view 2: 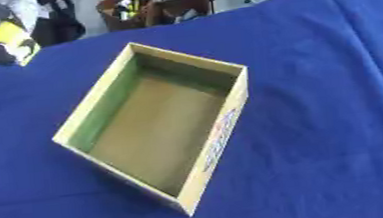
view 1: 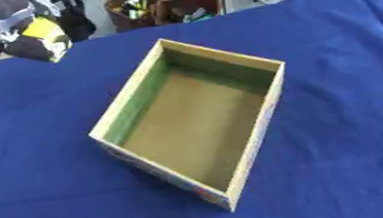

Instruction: Pick up objects on the table and place them in the box.

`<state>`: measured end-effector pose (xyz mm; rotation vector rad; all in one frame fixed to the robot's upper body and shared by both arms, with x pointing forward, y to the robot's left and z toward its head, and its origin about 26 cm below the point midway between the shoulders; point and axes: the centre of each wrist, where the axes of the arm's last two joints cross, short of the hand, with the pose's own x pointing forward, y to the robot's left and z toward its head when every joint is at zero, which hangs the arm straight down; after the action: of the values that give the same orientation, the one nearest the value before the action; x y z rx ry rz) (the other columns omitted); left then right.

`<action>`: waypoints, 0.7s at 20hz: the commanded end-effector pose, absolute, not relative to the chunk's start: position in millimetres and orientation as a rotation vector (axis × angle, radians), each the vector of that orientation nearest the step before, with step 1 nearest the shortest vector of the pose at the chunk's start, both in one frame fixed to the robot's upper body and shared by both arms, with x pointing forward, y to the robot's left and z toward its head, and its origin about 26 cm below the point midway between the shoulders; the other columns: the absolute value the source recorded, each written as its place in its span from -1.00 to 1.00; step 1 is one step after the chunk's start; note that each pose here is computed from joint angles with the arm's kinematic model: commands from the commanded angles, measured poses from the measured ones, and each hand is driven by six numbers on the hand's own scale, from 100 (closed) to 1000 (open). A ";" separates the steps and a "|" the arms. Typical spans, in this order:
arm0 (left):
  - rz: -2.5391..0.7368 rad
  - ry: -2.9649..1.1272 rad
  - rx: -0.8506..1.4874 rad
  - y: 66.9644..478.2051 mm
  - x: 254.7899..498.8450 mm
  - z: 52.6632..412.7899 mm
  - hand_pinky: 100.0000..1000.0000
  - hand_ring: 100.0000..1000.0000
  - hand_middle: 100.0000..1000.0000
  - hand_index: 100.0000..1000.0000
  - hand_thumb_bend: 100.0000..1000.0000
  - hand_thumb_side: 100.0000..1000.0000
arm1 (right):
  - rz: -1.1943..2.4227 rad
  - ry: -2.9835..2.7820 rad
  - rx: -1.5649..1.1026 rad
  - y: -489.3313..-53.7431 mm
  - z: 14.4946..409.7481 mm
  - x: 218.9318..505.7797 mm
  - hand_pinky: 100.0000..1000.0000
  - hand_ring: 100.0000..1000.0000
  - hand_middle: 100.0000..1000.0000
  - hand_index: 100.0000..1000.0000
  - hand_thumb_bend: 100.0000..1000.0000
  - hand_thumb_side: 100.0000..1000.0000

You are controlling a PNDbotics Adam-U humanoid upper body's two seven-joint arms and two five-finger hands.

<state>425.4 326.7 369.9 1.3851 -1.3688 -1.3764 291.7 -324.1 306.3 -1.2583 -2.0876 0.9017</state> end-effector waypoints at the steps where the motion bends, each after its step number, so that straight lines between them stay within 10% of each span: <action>1: -1.433 -1.443 1.472 303.5 400.2 397.4 -0.61 -0.41 -0.23 0.19 -1.00 -0.37 | 0.899 -2.112 -1.275 -323.4 315.3 287.6 0.39 0.57 0.53 0.53 -1.00 0.58; 14: -1.701 -1.725 1.165 190.5 370.3 391.7 -0.68 -0.46 -0.28 0.15 -1.00 -0.40 | 0.913 -2.178 -1.179 -307.2 325.1 291.4 0.39 0.58 0.54 0.54 -1.00 0.58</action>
<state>375.0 195.4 382.2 1.1636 -1.6951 -1.6988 295.4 -309.2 316.8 -1.1744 -2.1521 0.9056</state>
